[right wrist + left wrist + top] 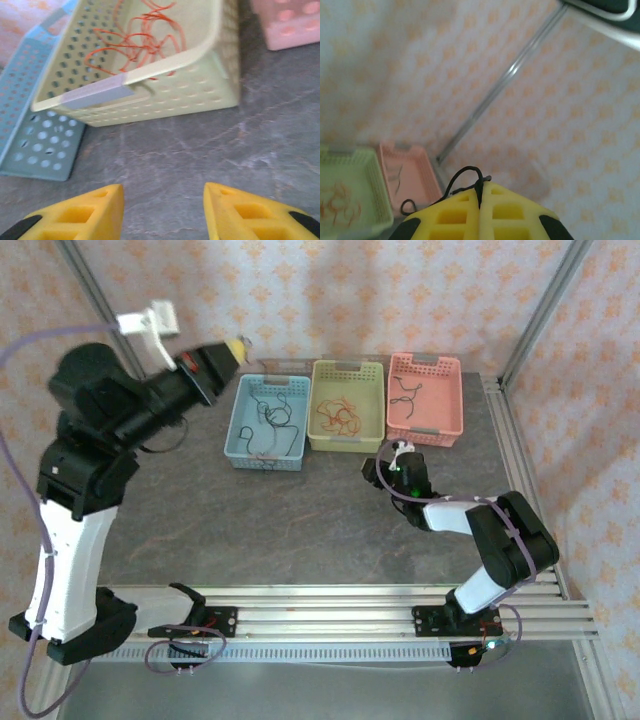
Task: Untangle the cables
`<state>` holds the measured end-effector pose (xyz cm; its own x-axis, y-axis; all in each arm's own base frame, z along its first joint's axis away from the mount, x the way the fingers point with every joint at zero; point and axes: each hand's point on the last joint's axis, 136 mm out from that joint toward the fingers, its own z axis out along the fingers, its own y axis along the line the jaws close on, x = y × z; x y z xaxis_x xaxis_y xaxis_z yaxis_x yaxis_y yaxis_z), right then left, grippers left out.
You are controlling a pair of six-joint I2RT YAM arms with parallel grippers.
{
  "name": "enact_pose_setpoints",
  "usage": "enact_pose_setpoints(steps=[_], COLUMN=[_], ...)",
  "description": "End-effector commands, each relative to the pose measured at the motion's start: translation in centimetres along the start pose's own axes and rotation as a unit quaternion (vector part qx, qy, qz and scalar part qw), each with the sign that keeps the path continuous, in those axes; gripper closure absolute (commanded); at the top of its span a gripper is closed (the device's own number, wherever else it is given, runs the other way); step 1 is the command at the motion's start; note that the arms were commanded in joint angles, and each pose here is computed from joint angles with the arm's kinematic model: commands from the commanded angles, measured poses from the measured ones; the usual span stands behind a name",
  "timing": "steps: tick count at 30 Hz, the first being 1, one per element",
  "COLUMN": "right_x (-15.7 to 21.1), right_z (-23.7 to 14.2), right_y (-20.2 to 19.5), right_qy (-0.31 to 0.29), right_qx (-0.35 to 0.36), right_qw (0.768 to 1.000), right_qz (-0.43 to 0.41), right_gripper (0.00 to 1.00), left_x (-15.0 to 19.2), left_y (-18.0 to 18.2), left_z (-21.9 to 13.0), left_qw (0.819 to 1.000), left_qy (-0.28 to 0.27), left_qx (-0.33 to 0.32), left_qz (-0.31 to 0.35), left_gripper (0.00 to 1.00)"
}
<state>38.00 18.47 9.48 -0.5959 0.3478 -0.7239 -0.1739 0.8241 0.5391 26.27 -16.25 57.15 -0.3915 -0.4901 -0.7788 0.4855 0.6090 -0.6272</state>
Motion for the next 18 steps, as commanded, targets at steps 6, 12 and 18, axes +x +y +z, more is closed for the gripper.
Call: enact_pose_setpoints(steps=[6, 12, 18], right_x=[-0.7, -0.2, 0.5], right_z=[-5.4, -9.0, -8.3], right_y=[14.3, 21.2, 25.0], right_qy=[-0.077, -0.094, -0.074], right_qx=[-0.288, -0.400, -0.405], right_qw=[0.942, 0.890, 0.875], right_qz=[-0.152, -0.200, -0.255], right_gripper=[0.40, 0.27, 0.24], left_x=[4.5, 6.4, 6.8], left_y=[1.9, 2.7, 2.8], left_z=[-1.1, -1.1, -1.2], left_qw=[0.999, 0.998, 0.997], left_qy=[0.039, 0.066, 0.073], left_qx=[-0.010, -0.014, -0.014], left_qz=[-0.013, -0.012, -0.008], left_gripper=[1.00, 1.00, 1.00])
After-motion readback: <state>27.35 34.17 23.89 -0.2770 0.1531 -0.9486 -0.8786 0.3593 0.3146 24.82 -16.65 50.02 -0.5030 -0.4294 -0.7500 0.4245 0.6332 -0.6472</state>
